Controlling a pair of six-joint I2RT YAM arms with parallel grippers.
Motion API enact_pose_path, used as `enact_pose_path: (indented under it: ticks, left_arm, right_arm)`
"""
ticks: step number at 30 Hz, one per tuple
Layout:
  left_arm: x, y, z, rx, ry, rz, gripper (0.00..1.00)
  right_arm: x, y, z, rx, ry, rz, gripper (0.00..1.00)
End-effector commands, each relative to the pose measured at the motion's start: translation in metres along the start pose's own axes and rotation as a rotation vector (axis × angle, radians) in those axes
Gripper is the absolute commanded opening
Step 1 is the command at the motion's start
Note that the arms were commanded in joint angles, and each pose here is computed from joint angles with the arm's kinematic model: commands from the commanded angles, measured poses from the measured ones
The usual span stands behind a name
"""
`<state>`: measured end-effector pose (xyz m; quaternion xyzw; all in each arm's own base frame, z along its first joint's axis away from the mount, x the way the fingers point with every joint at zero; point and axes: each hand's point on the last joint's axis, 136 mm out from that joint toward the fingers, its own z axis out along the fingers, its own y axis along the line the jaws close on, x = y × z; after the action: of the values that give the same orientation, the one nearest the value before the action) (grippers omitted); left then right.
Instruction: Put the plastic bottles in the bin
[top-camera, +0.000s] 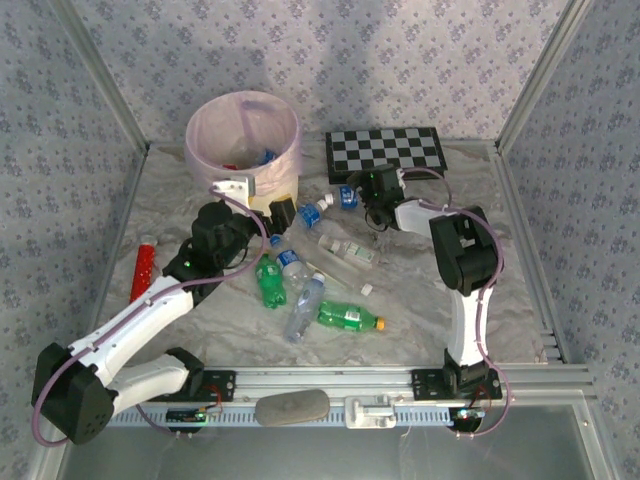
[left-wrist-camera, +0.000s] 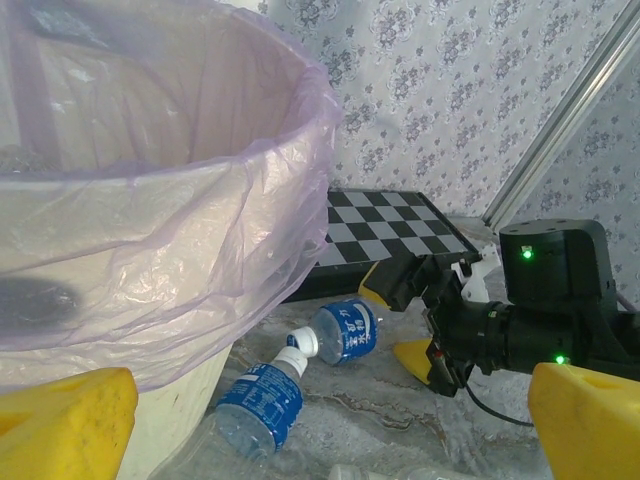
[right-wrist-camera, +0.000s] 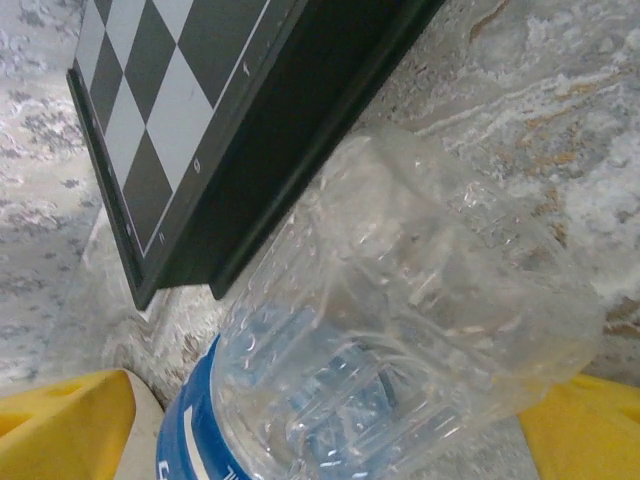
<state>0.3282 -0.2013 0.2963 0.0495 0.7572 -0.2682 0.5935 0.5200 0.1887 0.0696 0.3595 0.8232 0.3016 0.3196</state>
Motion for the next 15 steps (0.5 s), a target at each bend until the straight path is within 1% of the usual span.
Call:
enact_pose_path:
  ticks: [1, 9, 14, 15]
  left_arm:
    - [-0.007, 0.000, -0.003, -0.009, -0.030, 0.005, 1.00]
    - [-0.007, 0.003, -0.004, -0.022, -0.034, 0.005, 1.00]
    - [-0.006, 0.004, -0.003, -0.026, -0.033, 0.005, 1.00]
    - [-0.006, 0.004, -0.003, -0.029, -0.032, 0.004, 1.00]
  right_arm:
    - [-0.009, 0.004, 0.013, -0.028, -0.030, 0.099, 0.98]
    - [-0.015, -0.012, 0.030, -0.010, -0.060, 0.162, 0.90]
    - [-0.014, -0.018, 0.039, -0.017, -0.046, 0.181, 0.85]
    - [-0.013, -0.019, 0.041, -0.018, -0.043, 0.183, 0.82]
